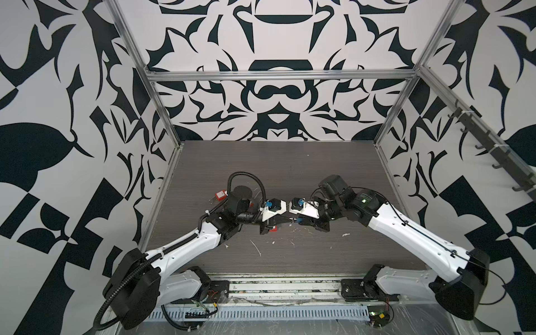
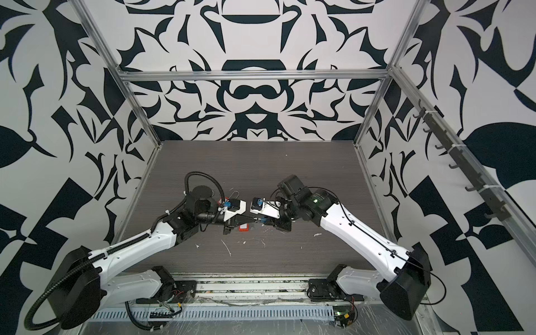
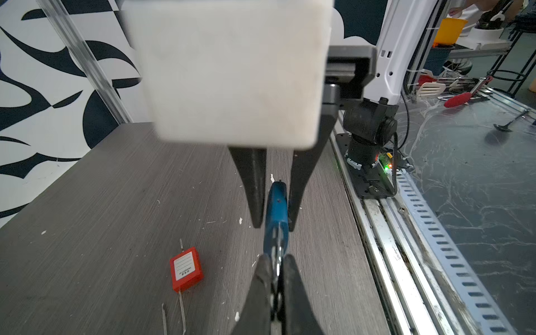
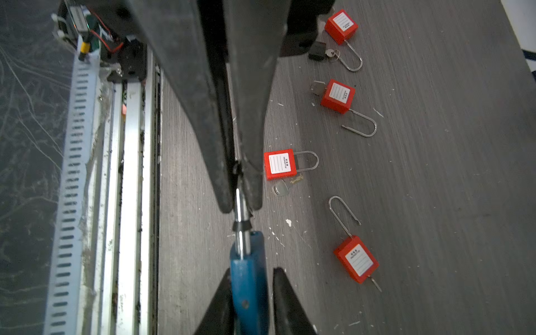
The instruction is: Lock with the key
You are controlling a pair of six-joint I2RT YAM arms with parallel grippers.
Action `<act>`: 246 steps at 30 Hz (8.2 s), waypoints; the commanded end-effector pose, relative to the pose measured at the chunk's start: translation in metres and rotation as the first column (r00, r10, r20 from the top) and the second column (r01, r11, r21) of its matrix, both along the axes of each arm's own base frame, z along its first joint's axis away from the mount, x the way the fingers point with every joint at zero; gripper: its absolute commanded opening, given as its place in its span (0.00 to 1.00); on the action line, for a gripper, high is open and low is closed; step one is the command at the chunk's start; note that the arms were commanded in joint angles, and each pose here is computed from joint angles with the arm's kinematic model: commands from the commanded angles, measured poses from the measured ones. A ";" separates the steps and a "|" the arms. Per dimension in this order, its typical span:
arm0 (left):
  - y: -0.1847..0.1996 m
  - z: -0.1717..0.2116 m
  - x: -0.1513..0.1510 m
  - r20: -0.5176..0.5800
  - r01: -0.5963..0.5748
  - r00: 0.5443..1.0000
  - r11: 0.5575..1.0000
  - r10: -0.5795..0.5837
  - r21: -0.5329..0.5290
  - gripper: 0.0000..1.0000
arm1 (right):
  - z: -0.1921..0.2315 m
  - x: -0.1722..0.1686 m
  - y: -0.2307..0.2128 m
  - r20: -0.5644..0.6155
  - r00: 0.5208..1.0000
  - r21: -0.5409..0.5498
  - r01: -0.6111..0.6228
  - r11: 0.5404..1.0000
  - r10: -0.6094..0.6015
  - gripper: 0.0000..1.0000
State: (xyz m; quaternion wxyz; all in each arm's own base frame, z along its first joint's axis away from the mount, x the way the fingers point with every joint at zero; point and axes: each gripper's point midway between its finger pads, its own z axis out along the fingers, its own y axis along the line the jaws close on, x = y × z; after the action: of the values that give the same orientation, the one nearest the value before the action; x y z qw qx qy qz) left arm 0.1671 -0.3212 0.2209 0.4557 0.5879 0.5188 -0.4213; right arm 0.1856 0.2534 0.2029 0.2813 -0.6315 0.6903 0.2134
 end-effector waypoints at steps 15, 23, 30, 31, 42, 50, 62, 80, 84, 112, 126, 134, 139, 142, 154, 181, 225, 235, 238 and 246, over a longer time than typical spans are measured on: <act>0.011 -0.002 -0.007 0.076 0.013 0.997 0.996 -0.020 0.089 0.32 | 0.010 -0.004 0.006 -0.008 0.999 0.033 -0.031 0.999 0.031 0.01; 0.011 -0.010 -0.006 0.045 0.015 0.999 0.992 -0.021 0.122 0.32 | 0.012 -0.003 0.008 -0.014 0.999 0.023 -0.042 0.999 0.042 0.00; 0.006 -0.012 0.001 0.034 0.004 0.999 0.991 -0.008 0.134 0.31 | 0.018 -0.003 0.010 -0.005 0.999 0.041 -0.051 0.998 0.052 0.00; 0.006 -0.013 0.002 0.030 0.002 1.000 0.990 -0.006 0.138 0.31 | 0.018 -0.003 0.011 -0.007 0.999 0.044 -0.051 0.998 0.051 0.00; 0.003 -0.010 -0.001 0.013 0.026 1.000 0.992 -0.027 0.120 0.10 | 0.017 -0.003 0.011 -0.003 0.999 0.040 -0.053 0.998 0.053 0.00; 0.001 -0.010 -0.004 -0.022 0.057 0.998 0.992 -0.055 0.114 0.00 | 0.021 0.007 0.022 0.045 0.998 0.081 -0.049 0.996 0.045 0.00; -0.004 -0.012 -0.007 -0.063 0.073 0.996 0.995 -0.068 0.074 0.00 | 0.053 0.007 0.058 0.021 0.998 0.301 -0.065 0.951 0.061 0.00; -0.020 -0.030 -0.017 -0.132 0.113 0.986 0.992 -0.105 0.056 0.00 | 0.088 0.037 0.089 0.187 0.982 0.421 -0.074 0.904 -0.006 0.00; -0.018 -0.031 -0.021 -0.147 0.129 0.982 0.990 -0.120 0.053 0.00 | 0.089 0.041 0.089 0.242 0.970 0.418 -0.088 0.904 -0.017 0.00; -0.012 -0.006 -0.054 -0.108 0.263 0.957 0.963 -0.268 -0.061 0.00 | 0.111 0.030 0.109 0.451 0.888 0.423 -0.303 0.854 0.092 0.00; 0.004 -0.005 -0.036 -0.061 0.156 0.986 0.988 -0.154 0.016 0.00 | 0.084 0.014 0.086 0.380 0.916 0.339 -0.268 0.902 0.129 0.00; 0.012 0.020 -0.016 -0.042 0.117 0.992 0.992 -0.119 -0.042 0.00 | 0.055 0.010 0.060 0.327 0.940 0.238 -0.181 0.954 0.096 0.09; 0.014 0.033 -0.008 -0.034 0.101 0.994 0.991 -0.104 -0.086 0.00 | 0.045 0.012 0.044 0.310 0.950 0.203 -0.113 0.973 0.045 0.35; 0.013 0.037 -0.006 -0.032 0.102 0.994 0.990 -0.105 -0.100 0.00 | 0.046 0.011 0.035 0.299 0.954 0.217 -0.083 0.973 0.015 0.44; 0.007 0.052 0.004 -0.025 0.079 0.996 0.983 -0.084 -0.167 0.00 | 0.063 -0.012 0.006 0.195 0.975 0.343 0.034 0.939 -0.107 0.52; 0.007 0.060 -0.001 -0.022 0.114 0.993 0.975 -0.120 -0.192 0.00 | 0.051 -0.011 0.005 0.139 0.985 0.406 0.039 0.913 -0.104 0.24; 0.007 0.048 0.002 0.026 0.109 0.994 0.986 -0.106 -0.126 0.02 | 0.065 -0.029 0.010 0.017 0.999 0.410 0.021 0.912 -0.030 0.00; 0.015 0.036 -0.004 0.080 0.101 0.991 0.994 -0.104 0.038 0.33 | 0.060 -0.033 0.010 -0.027 1.000 0.370 0.015 0.929 -0.005 0.00; 0.016 0.032 -0.006 0.080 0.103 0.991 0.992 -0.109 0.074 0.34 | 0.061 -0.032 0.011 -0.027 1.000 0.370 0.012 0.929 -0.003 0.00; 0.013 0.023 -0.007 0.068 0.110 0.991 0.988 -0.118 0.113 0.32 | 0.063 -0.031 0.012 -0.024 1.000 0.366 0.005 0.931 0.004 0.00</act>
State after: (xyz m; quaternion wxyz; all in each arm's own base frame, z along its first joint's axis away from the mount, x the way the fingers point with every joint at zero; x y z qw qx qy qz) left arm 0.1610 -0.3088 0.2456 0.4259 0.6465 0.4880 -0.4030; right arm 0.1553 0.2598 0.2371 0.3546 -0.5566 0.6726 0.3347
